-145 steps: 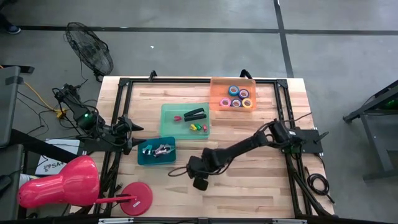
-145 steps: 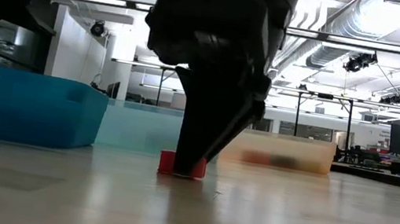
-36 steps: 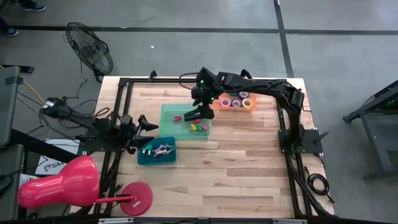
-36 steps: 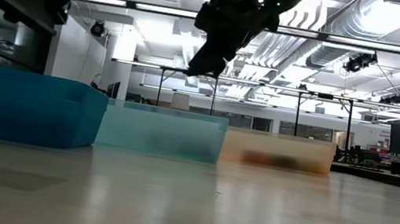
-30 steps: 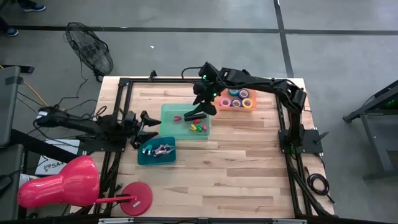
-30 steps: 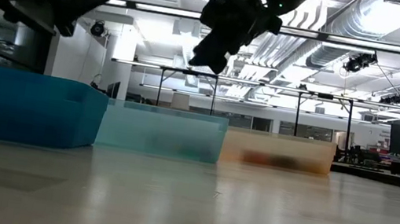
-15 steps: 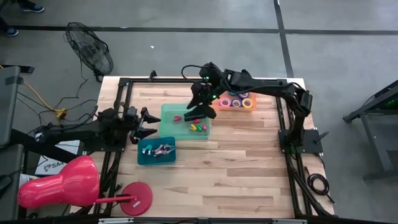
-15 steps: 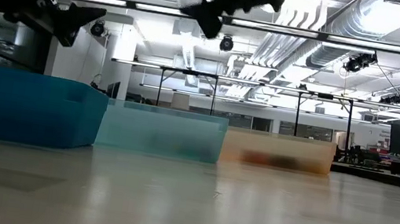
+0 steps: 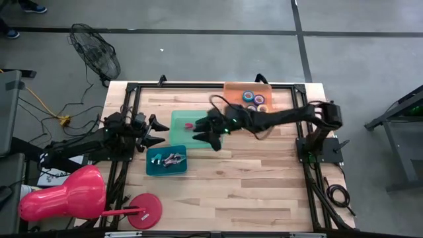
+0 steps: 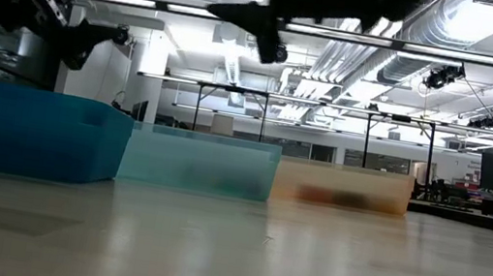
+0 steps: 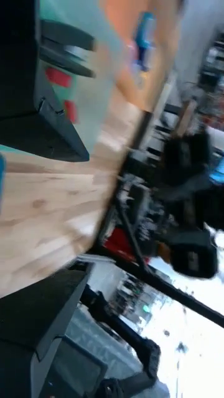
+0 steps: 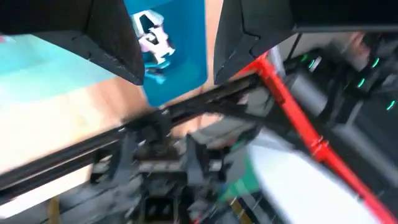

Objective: Pick and place Stapler, Stapler remover, tape
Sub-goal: Return to Home Position

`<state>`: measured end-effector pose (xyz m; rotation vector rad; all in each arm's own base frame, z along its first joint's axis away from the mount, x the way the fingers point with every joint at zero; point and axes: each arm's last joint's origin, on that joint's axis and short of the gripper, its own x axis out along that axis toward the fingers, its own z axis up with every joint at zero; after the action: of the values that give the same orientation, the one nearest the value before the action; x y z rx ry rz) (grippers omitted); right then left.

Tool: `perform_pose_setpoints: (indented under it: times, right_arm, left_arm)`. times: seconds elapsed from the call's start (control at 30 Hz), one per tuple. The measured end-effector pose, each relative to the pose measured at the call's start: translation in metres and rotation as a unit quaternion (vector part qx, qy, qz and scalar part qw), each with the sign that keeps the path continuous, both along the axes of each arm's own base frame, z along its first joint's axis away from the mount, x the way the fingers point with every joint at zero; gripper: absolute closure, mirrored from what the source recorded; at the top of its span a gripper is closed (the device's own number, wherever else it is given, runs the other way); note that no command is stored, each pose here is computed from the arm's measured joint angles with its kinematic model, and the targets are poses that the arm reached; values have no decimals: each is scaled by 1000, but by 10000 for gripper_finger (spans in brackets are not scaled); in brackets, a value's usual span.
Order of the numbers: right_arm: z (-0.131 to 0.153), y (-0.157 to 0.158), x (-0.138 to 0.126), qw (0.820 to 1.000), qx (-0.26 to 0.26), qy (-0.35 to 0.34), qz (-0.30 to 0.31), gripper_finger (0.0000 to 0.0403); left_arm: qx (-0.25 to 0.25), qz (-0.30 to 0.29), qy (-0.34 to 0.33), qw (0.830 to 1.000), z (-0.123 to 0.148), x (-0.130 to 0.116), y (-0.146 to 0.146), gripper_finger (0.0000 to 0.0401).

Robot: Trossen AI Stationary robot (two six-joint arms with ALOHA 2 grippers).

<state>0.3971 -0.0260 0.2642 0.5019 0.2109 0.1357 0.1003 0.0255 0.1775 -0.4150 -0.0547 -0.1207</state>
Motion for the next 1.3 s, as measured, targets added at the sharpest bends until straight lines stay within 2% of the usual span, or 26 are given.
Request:
perform_pose_setpoints:
  times: [0.13, 0.37, 0.53, 0.7, 0.93, 1.17, 1.3]
  right_arm:
    - [-8, 15, -38, 998, 17, -34, -58, 219]
    - [-13, 37, -120, 981, 17, -94, -166, 217]
    - [-16, 43, -175, 975, 13, -127, -180, 217]
    - [-26, 39, -217, 970, 19, -160, -181, 217]
    - [-47, 35, -251, 967, 19, -185, -175, 217]
    - [-77, 33, -268, 969, 30, -179, -169, 217]
    - [-83, 34, -270, 975, 31, -152, -158, 217]
  left_arm:
    - [-12, 1, 30, 999, -6, 0, 0, 106]
    - [-10, 3, 27, 1000, -5, 0, 0, 106]
    - [-12, 3, 32, 999, -6, 0, 0, 106]
    - [-11, 3, 31, 999, -6, 0, 0, 106]
    - [-11, 3, 31, 999, -6, 0, 0, 106]
    - [-12, 3, 31, 999, -6, 0, 0, 106]
    - [-12, 2, 31, 999, -6, 0, 0, 106]
